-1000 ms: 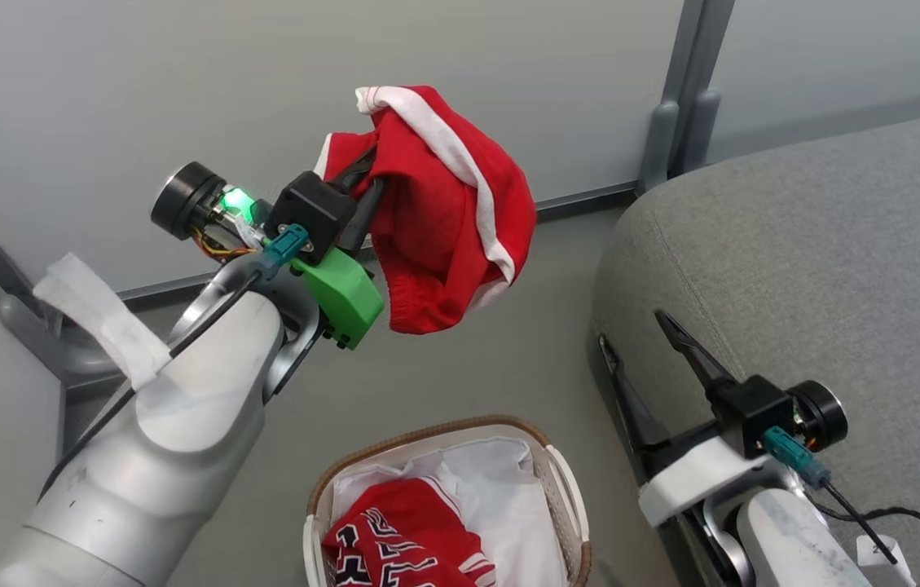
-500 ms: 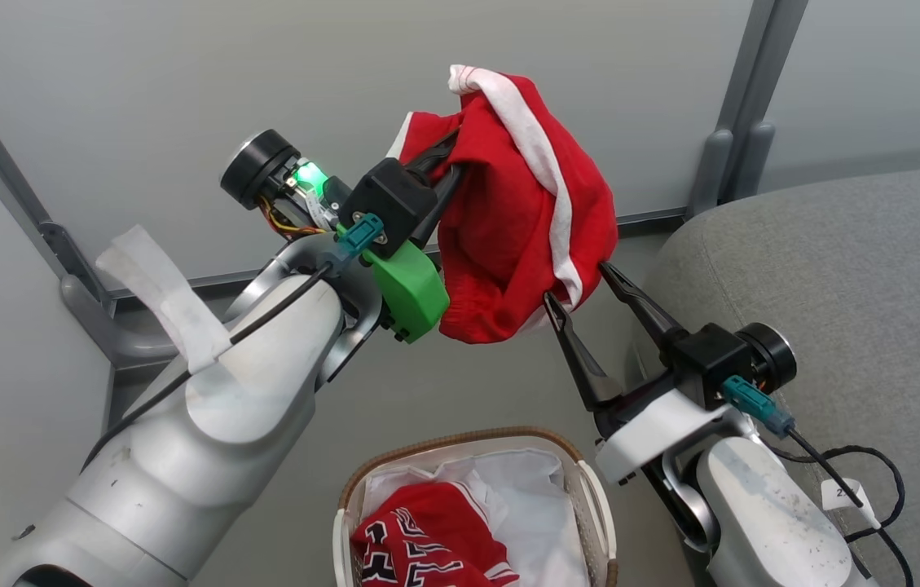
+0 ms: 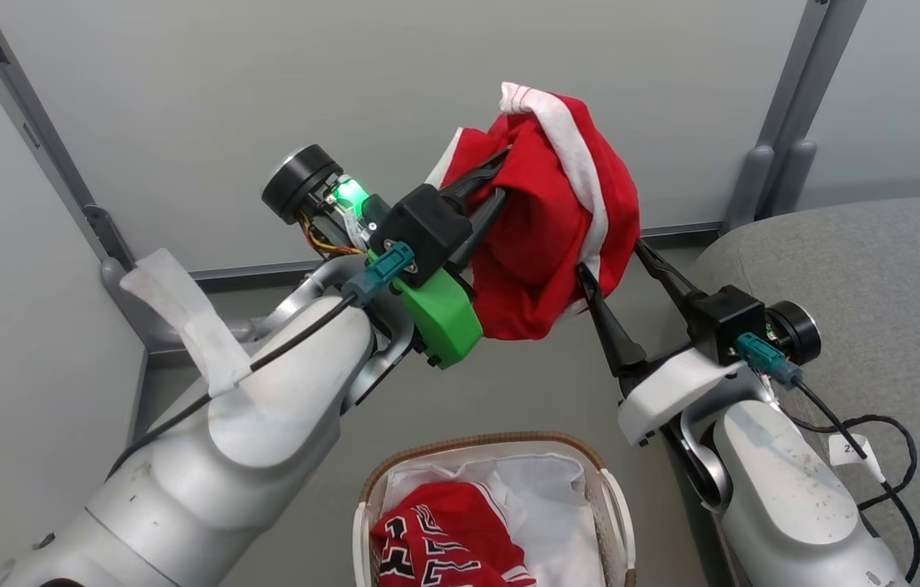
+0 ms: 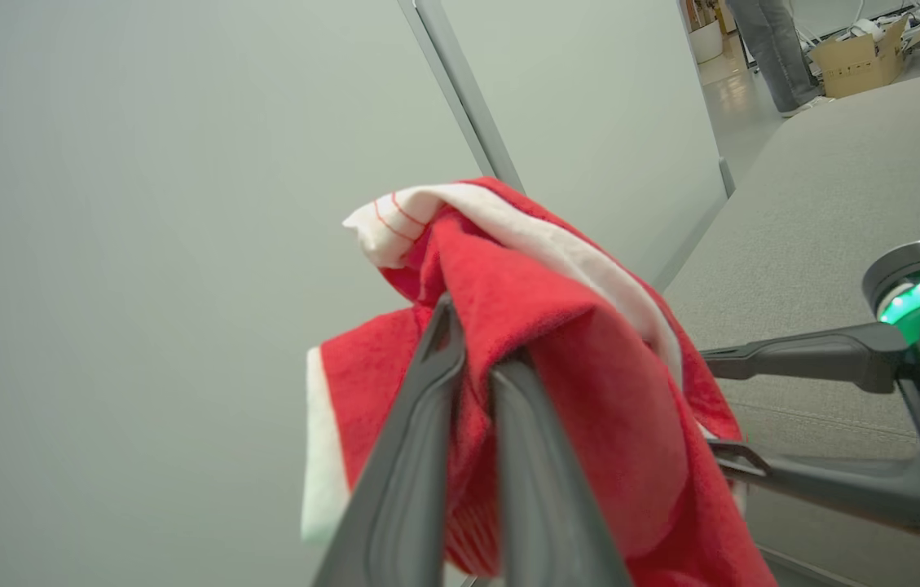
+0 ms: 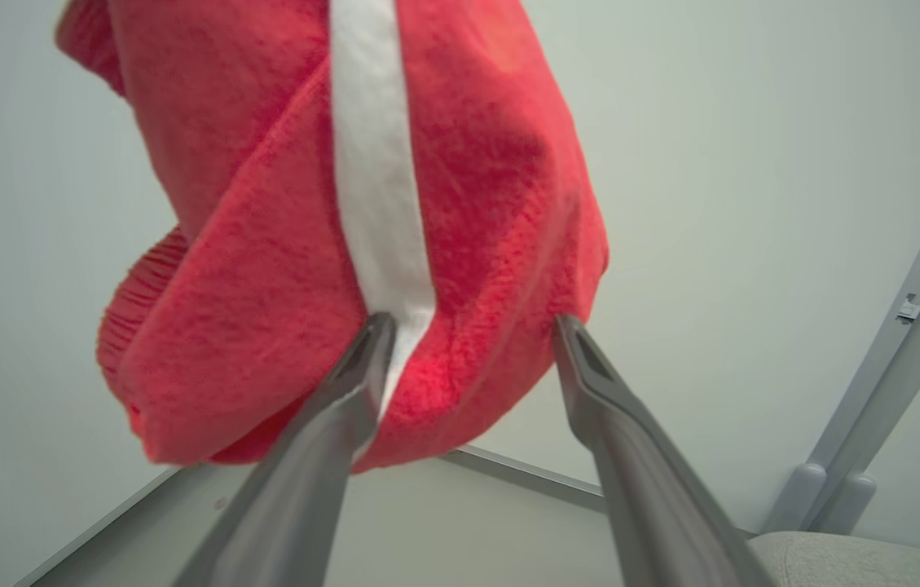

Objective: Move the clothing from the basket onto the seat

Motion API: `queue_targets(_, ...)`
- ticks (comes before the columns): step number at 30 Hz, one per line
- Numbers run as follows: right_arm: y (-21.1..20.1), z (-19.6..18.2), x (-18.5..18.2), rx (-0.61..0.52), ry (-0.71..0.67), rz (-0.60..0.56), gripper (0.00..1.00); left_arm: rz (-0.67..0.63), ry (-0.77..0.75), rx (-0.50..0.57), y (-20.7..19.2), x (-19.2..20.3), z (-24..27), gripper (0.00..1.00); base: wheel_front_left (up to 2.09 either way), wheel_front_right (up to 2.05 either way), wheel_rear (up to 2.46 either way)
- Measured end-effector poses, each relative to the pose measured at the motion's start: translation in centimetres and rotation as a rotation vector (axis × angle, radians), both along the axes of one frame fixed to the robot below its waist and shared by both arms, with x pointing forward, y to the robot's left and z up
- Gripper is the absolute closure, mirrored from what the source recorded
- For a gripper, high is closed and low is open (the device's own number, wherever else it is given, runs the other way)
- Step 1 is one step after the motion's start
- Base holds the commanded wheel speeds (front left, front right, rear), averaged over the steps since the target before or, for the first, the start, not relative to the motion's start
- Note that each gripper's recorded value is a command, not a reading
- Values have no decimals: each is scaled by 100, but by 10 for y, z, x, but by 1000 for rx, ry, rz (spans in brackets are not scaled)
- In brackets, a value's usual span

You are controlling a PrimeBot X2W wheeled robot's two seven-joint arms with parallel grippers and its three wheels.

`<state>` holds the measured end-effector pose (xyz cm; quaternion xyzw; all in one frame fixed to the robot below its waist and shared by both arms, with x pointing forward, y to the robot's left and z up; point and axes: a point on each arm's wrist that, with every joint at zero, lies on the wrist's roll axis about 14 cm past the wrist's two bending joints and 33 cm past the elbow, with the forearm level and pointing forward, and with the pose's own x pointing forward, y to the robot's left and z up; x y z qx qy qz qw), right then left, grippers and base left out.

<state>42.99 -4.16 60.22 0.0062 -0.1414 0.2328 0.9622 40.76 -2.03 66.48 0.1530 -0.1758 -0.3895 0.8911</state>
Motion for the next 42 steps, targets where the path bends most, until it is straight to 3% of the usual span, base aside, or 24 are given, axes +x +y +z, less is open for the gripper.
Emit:
queue_targets(7, 18, -6, 3, 0, 41, 54, 0, -36, 17, -22, -8, -12, -2, 100, 0, 0, 0)
queue_targets(8, 21, -5, 2, -1, 42, 63, 44, -38, 23, -24, -8, -12, -4, 100, 0, 0, 0)
queue_targets(9, 22, -5, 2, 0, 45, 68, 56, -36, 30, -25, -7, -12, -6, 100, 0, 0, 0)
queue_targets(11, 24, -8, 1, -3, 53, 74, 100, -33, 46, -28, -5, -12, -10, 100, 0, 0, 0)
queue_targets(23, 11, 2, 2, 20, 30, 41, 100, 67, 188, -111, 23, 1, -51, 100, 0, 0, 0)
queue_targets(24, 8, 2, 2, 25, 30, 32, 100, 78, 202, -121, 25, 2, -56, 93, 0, 0, 0)
queue_targets(25, 3, 3, 3, 32, 29, 19, 100, 90, 220, -137, 28, 2, -62, 60, 0, 0, 0)
queue_targets(26, 0, 4, 4, 34, 26, 9, 100, 101, 236, -150, 29, 2, -66, 47, 0, 0, 0)
queue_targets(27, -5, 6, 6, 37, 21, -7, 100, 111, 254, -164, 31, 2, -72, 5, 0, 0, 0)
queue_targets(28, -10, 7, 7, 41, 19, -20, 100, 123, 274, -180, 33, 2, -78, 0, 0, 0, 0)
queue_targets(42, -51, 17, 13, 56, -21, -141, 100, 207, 488, -328, 46, -21, -144, 0, 0, 0, 0)
